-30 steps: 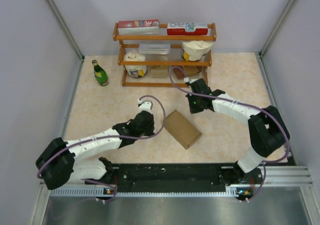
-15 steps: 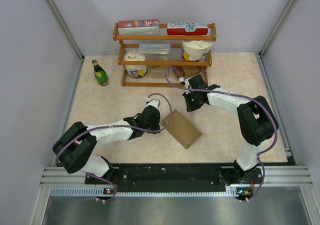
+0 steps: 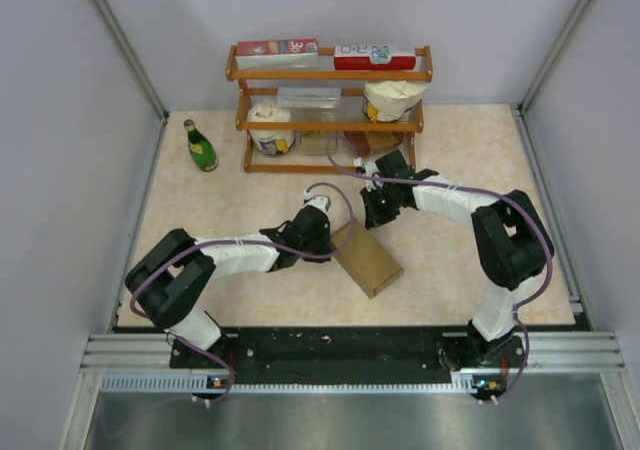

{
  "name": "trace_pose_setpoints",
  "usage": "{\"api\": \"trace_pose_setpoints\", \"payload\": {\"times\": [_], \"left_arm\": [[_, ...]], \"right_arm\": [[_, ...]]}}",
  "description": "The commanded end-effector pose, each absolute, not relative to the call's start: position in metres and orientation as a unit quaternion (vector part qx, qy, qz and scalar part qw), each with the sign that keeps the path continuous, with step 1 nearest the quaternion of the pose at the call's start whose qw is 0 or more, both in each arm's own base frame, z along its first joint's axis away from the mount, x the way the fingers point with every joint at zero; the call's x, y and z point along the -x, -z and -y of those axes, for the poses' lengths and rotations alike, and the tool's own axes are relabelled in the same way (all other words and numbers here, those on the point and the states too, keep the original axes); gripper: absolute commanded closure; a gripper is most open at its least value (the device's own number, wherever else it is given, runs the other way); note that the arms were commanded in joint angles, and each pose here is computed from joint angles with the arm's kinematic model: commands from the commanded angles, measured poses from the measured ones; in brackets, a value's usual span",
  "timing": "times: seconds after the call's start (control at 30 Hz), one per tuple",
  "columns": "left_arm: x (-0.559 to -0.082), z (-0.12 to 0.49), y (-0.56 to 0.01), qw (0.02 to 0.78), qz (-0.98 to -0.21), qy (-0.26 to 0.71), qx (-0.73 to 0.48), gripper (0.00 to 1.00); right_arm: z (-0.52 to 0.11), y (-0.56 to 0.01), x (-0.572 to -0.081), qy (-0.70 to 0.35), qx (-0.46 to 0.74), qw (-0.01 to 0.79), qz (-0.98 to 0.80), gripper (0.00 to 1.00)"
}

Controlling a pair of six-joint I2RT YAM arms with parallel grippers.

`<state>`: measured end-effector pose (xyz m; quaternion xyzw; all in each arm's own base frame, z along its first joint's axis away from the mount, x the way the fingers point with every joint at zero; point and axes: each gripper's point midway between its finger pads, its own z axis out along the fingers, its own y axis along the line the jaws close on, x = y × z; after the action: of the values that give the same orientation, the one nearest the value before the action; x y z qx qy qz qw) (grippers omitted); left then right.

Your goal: Fold the paper box

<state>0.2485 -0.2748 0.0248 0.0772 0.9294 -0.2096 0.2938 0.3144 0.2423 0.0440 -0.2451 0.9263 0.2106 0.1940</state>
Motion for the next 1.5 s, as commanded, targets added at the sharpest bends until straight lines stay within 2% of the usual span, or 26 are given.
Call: {"api": "trace_pose_setpoints", "payload": {"times": [0.0,0.4,0.5,0.67,0.87,1.1,1.47], "left_arm": [[-0.269,0.295,-0.044,0.322,-0.915,0.232,-0.081,1.0],[-0.276,0.312,-0.042,0.313,-0.913,0.246,-0.094,1.0],[-0.276,0.303,-0.042,0.316,-0.916,0.229,-0.09,1.0],[-0.26,0.267,-0.039,0.316,-0.928,0.183,-0.07,1.0],[-0.226,0.248,-0.046,0.312,-0.928,0.194,-0.064,0.99],[-0.168,0.295,-0.048,0.297,-0.92,0.23,-0.107,1.0],[-0.158,0.346,-0.034,0.272,-0.922,0.249,-0.12,1.0]], "right_arm": [[-0.26,-0.053,-0.312,-0.236,0.27,0.204,-0.911,1.0],[-0.281,-0.061,-0.29,-0.286,0.258,0.193,-0.902,1.0],[-0.267,-0.062,-0.298,-0.249,0.229,0.213,-0.917,1.0],[-0.209,-0.062,-0.31,-0.127,0.124,0.254,-0.951,1.0],[-0.169,-0.06,-0.27,-0.11,0.04,0.256,-0.96,1.0],[-0.159,-0.051,-0.218,-0.153,-0.001,0.231,-0.961,1.0],[-0.174,-0.04,-0.206,-0.185,0.035,0.205,-0.961,1.0]]}}
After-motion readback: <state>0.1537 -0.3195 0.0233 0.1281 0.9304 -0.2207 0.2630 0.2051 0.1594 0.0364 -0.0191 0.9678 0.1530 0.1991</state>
